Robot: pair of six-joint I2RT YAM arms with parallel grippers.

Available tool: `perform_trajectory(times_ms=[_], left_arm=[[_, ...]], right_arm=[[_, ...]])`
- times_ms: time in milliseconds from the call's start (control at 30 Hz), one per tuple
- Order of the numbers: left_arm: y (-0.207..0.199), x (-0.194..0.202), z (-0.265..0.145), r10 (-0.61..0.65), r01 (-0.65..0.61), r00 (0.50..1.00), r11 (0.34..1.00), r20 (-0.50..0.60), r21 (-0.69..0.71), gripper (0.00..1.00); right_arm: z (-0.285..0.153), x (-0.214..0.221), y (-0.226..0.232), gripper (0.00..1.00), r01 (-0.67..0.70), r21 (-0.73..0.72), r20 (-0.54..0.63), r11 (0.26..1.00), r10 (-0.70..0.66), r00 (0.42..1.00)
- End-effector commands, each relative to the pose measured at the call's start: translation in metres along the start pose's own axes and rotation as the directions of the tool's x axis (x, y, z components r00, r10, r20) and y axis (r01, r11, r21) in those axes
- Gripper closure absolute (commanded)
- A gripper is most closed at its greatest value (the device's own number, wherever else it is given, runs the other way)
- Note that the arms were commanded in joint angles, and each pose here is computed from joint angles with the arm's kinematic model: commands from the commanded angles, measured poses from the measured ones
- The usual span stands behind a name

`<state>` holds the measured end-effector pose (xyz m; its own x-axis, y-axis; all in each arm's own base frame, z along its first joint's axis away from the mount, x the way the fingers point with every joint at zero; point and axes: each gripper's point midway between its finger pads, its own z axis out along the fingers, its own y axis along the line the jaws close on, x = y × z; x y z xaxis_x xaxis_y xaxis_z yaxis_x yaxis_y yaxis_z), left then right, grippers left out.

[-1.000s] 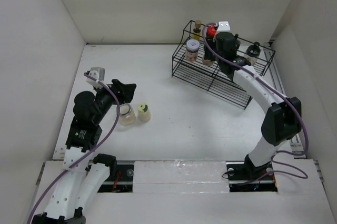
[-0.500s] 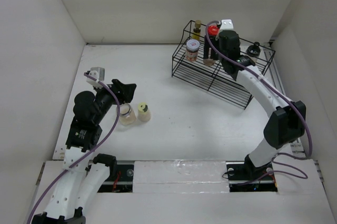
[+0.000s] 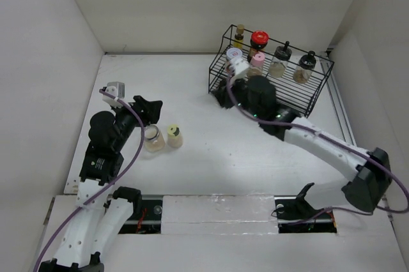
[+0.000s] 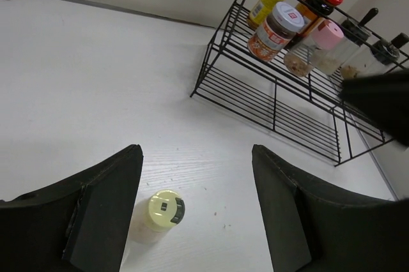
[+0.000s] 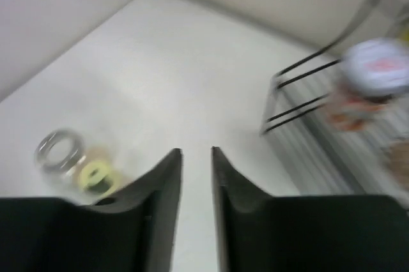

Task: Organize the condiment bottles

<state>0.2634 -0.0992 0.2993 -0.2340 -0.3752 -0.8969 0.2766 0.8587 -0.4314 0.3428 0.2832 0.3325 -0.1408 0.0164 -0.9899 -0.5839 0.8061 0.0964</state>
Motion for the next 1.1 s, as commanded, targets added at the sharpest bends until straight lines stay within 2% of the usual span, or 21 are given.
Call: perform_trajectory(times_ms=[0, 33, 100, 167, 200, 300, 500, 833, 867, 967, 1067], left_arm=[[0.002, -0.023, -0.006, 0.002, 0.001, 0.997, 0.999, 0.08, -0.04, 0.35], [0.005, -0.022, -0.006, 0.001, 0.003, 0.997, 0.999, 0.076, -0.052, 0.35], [0.008, -0.028, -0.009, -0.007, 0.016, 0.995, 0.997, 0.102, -0.08, 0.35], [0.013, -0.03, -0.012, -0.017, 0.03, 0.993, 0.993, 0.115, -0.11, 0.35], [0.017, -0.035, -0.016, -0.014, 0.034, 0.99, 0.989, 0.139, -0.144, 0.35], [0.022, -0.041, -0.022, -0.029, 0.06, 0.984, 0.982, 0.176, -0.177, 0.35], [0.022, -0.041, -0.022, -0.029, 0.06, 0.984, 0.983, 0.175, -0.176, 0.35], [0.017, -0.037, -0.02, -0.023, 0.045, 0.988, 0.989, 0.156, -0.14, 0.35], [0.017, -0.037, -0.02, -0.023, 0.045, 0.988, 0.989, 0.156, -0.14, 0.35], [0.017, -0.037, -0.02, -0.023, 0.045, 0.988, 0.989, 0.156, -0.14, 0.35], [0.017, -0.037, -0.02, -0.023, 0.045, 0.988, 0.989, 0.156, -0.14, 0.35]], right_arm=[[0.016, 0.084, 0.085, 0.62, -0.001, -0.284, -0.139, 0.959, -0.04, 0.989], [0.021, 0.114, 0.098, 0.44, 0.013, -0.312, -0.197, 0.95, -0.078, 0.977], [0.019, 0.139, 0.132, 0.33, 0.031, -0.374, -0.228, 0.927, -0.124, 0.966], [0.025, 0.163, 0.145, 0.24, 0.031, -0.397, -0.246, 0.917, -0.139, 0.959], [0.03, 0.161, 0.154, 0.23, 0.032, -0.417, -0.213, 0.908, -0.132, 0.968], [0.044, 0.186, 0.158, 0.2, 0.019, -0.422, -0.233, 0.907, -0.129, 0.964], [0.073, 0.192, 0.166, 0.2, 0.031, -0.416, -0.224, 0.909, -0.135, 0.965], [0.099, 0.189, 0.184, 0.27, 0.038, -0.419, -0.197, 0.907, -0.132, 0.972], [0.102, 0.189, 0.185, 0.38, 0.038, -0.419, -0.196, 0.907, -0.131, 0.972], [0.104, 0.189, 0.186, 0.57, 0.038, -0.419, -0.196, 0.907, -0.131, 0.972], [0.101, 0.189, 0.182, 0.67, 0.031, -0.402, -0.202, 0.915, -0.122, 0.972]])
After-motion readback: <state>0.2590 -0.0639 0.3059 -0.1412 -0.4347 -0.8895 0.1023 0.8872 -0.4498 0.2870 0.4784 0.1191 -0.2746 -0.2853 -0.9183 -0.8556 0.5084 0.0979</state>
